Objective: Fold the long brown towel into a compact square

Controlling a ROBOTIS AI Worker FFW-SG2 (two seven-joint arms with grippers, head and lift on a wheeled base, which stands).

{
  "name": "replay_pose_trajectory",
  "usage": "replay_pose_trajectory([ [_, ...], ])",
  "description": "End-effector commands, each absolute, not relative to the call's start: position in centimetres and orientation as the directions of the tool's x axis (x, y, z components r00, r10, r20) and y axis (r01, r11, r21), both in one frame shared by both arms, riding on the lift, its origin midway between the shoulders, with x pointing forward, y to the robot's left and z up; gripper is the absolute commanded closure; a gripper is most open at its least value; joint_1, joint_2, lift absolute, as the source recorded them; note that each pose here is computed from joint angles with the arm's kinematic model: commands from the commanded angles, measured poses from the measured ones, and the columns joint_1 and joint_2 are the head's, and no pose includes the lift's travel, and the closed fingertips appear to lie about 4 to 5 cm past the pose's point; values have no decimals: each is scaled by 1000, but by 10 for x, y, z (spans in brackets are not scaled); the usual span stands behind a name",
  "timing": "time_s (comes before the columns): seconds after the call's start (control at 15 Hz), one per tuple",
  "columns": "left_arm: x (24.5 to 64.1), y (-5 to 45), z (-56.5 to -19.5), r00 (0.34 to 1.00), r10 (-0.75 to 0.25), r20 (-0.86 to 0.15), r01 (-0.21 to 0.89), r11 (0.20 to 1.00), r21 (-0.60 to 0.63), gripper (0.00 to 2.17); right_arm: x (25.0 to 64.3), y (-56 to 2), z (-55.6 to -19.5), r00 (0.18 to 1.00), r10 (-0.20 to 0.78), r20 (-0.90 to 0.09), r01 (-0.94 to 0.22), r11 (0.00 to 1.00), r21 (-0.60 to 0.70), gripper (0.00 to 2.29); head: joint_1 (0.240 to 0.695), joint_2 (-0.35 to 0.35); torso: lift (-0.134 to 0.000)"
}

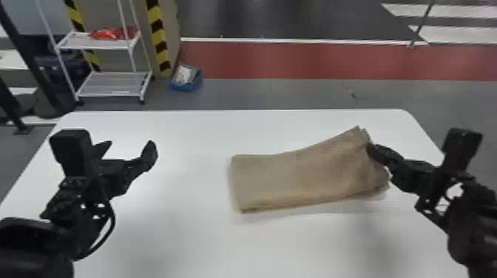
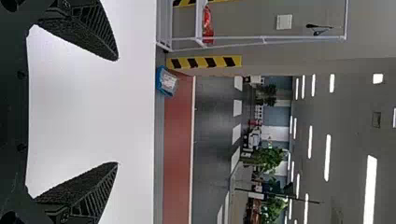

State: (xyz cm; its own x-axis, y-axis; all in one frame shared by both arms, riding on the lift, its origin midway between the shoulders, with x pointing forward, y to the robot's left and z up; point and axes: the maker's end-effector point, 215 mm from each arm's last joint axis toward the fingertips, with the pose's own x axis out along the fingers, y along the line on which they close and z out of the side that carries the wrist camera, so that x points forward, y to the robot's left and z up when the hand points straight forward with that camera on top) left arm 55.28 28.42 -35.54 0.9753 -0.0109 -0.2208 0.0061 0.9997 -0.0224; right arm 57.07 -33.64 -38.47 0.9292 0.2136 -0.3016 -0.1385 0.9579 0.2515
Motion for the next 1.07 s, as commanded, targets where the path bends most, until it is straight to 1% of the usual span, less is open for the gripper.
replay_pose_trajectory([
  [0.0,553,283,-355,976,-13,-219,8,1000,-24,83,567,-365,-374,937,180,-299,-101,960,261,1082,695,-46,-123],
  [0.07,553,282,-355,975,-15,-220,10,1000,-23,83,567,-377,-373,938,165,-304,-90,965,245,1079,695,-56,-123],
  [0.2,552,282,-357,974,-14,-224,9,1000,-23,83,563,-380,-405,916,164,-366,-77,967,242,1075,695,-77,-123],
  [0.33,549,282,-360,973,-15,-229,10,1000,-23,83,564,-382,-424,909,156,-386,-66,970,236,1062,695,-95,-123],
  [0.4,548,281,-361,973,-16,-231,11,1000,-23,83,565,-387,-425,911,136,-389,-52,974,220,893,695,-96,-123],
  [0.47,546,284,-363,972,-12,-234,7,1000,-21,83,567,-389,-419,923,123,-364,-52,979,199,390,695,-98,-123],
  [0.53,546,286,-362,972,-9,-233,4,1000,-21,83,565,-391,-414,931,120,-344,-54,979,196,26,695,-101,-123],
  [0.6,546,286,-362,973,-10,-232,5,1000,-21,83,558,-398,-413,936,110,-333,-44,979,201,6,695,-103,-123],
  [0.67,545,285,-361,973,-11,-231,6,1000,-22,83,559,-401,-396,951,106,-291,-47,978,204,9,695,-104,-123],
  [0.8,545,279,-359,974,-23,-226,17,1000,-26,83,549,-413,-380,966,86,-243,-41,982,184,26,695,-108,-123],
  [0.93,543,257,-359,973,-59,-225,49,998,-47,83,533,-424,-375,971,69,-230,-28,984,176,46,695,-126,-123],
  [1.0,542,241,-360,971,-83,-225,70,995,-66,83,526,-427,-369,976,64,-208,-28,984,174,46,695,-136,-123],
])
